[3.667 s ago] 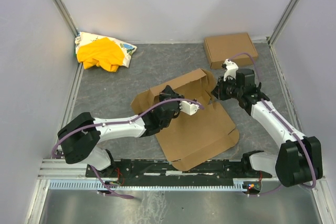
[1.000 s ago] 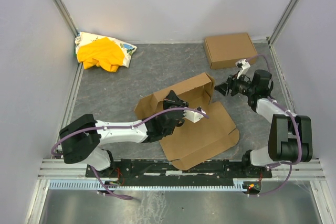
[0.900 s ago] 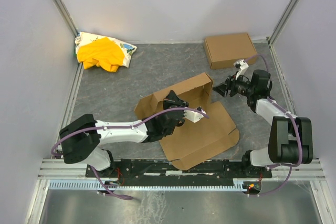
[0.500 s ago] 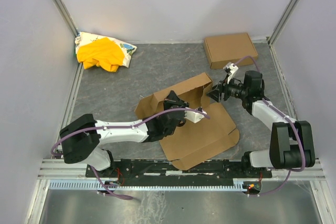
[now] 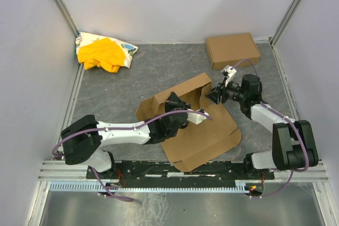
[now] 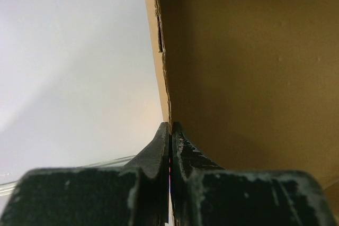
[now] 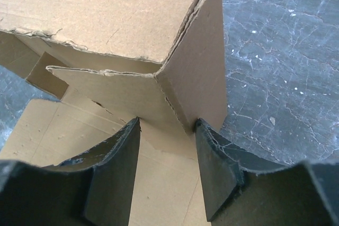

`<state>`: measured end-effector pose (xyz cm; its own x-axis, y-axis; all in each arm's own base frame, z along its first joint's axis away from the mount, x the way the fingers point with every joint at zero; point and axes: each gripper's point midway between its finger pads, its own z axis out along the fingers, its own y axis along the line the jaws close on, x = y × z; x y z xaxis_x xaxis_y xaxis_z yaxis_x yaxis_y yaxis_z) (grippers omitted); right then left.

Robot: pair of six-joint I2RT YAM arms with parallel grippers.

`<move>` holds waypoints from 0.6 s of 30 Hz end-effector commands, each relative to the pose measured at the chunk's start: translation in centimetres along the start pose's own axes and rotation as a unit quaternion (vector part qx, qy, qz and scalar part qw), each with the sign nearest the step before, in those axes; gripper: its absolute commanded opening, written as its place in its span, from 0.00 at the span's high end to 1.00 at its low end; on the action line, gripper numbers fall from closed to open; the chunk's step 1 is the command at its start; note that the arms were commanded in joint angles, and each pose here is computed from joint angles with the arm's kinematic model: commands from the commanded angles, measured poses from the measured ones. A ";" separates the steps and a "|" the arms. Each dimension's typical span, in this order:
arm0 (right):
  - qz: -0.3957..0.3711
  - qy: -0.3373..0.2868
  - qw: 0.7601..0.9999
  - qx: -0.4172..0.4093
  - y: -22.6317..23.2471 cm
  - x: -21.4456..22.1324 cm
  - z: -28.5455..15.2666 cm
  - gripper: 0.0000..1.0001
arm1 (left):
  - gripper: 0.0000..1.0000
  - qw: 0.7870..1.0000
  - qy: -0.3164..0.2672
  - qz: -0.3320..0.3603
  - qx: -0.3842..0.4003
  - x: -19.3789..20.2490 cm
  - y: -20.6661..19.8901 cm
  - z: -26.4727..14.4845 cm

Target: Fold the paper box

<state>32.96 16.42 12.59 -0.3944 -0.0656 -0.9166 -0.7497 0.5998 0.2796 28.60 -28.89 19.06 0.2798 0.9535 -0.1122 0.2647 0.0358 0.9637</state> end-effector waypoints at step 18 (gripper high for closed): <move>-0.029 -0.053 0.995 0.073 1.0 -2.5 3.1 0.70 | 0.97 0.999 -0.045 -0.023 0.017 -3.2 -0.5 -0.6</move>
<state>35.23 18.04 12.34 -0.3676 -0.0328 -0.9294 -0.6458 0.7281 0.2297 28.42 -27.98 19.04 0.2301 0.9683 -0.0973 0.2561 0.0362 0.9660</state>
